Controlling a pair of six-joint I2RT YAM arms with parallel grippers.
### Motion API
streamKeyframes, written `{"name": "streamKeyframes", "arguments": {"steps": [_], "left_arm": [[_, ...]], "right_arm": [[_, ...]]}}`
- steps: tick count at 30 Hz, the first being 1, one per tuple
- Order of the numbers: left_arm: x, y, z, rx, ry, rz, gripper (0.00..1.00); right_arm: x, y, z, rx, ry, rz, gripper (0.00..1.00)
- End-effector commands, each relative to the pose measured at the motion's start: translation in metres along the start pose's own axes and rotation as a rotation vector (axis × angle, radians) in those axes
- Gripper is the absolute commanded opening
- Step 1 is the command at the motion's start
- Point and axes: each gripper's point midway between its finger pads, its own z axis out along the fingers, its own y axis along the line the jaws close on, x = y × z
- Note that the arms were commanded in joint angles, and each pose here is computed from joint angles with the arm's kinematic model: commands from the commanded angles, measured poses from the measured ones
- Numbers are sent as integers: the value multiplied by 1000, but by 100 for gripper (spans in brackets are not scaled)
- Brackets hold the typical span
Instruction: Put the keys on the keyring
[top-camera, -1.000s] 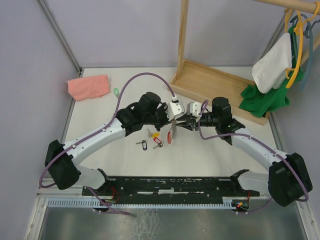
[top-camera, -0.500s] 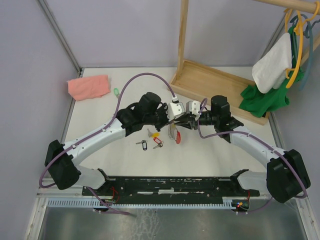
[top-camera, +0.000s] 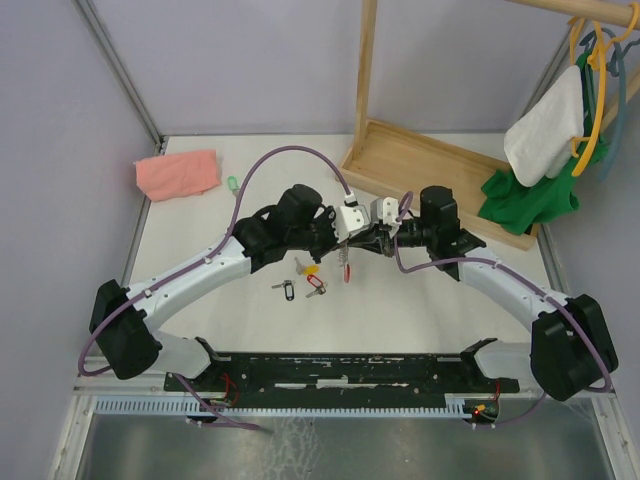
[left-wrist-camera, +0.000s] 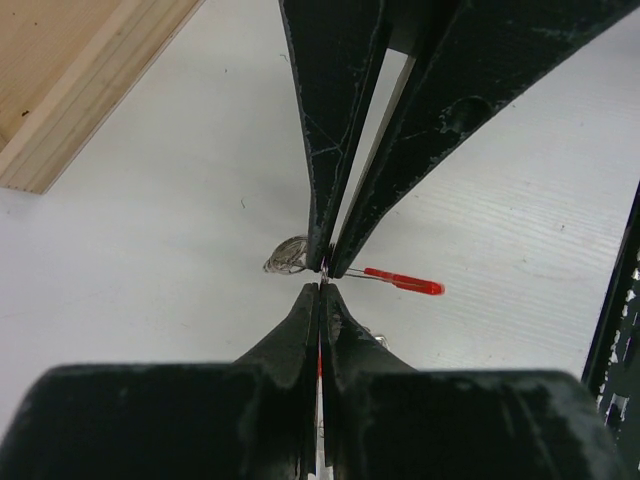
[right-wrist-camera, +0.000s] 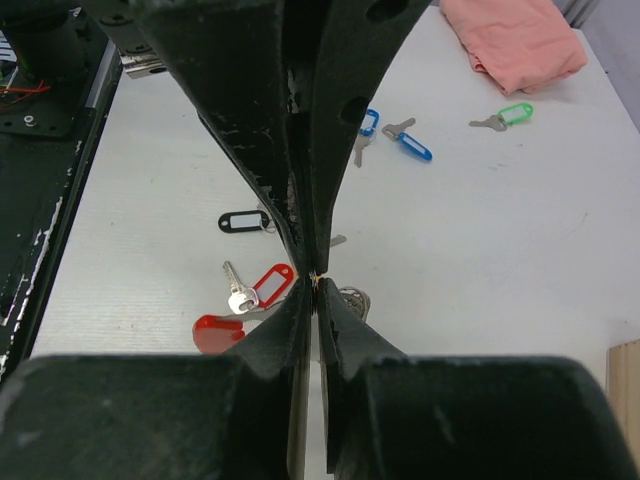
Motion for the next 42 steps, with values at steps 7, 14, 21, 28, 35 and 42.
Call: {"name": "streamKeyframes", "arguments": {"steps": [7, 14, 21, 28, 35, 42], "left_arm": [[-25, -2, -9, 2, -117, 60, 3], [-34, 5, -24, -76, -272, 35, 21], [-44, 9, -49, -81, -490, -36, 32], [-47, 12, -69, -26, -668, -102, 39], [-50, 10, -74, 18, -756, -88, 41], [-50, 8, -69, 38, -790, -43, 42]], "right_arm": [[-16, 1, 0, -64, -3, -33, 1], [-29, -3, -3, -30, -34, -63, 1], [-47, -9, -6, 41, -108, -99, 1], [-70, -12, -11, 107, -214, -109, 1], [-79, -12, -18, 150, -247, -97, 1], [-95, -16, -15, 145, -357, -70, 1]]}}
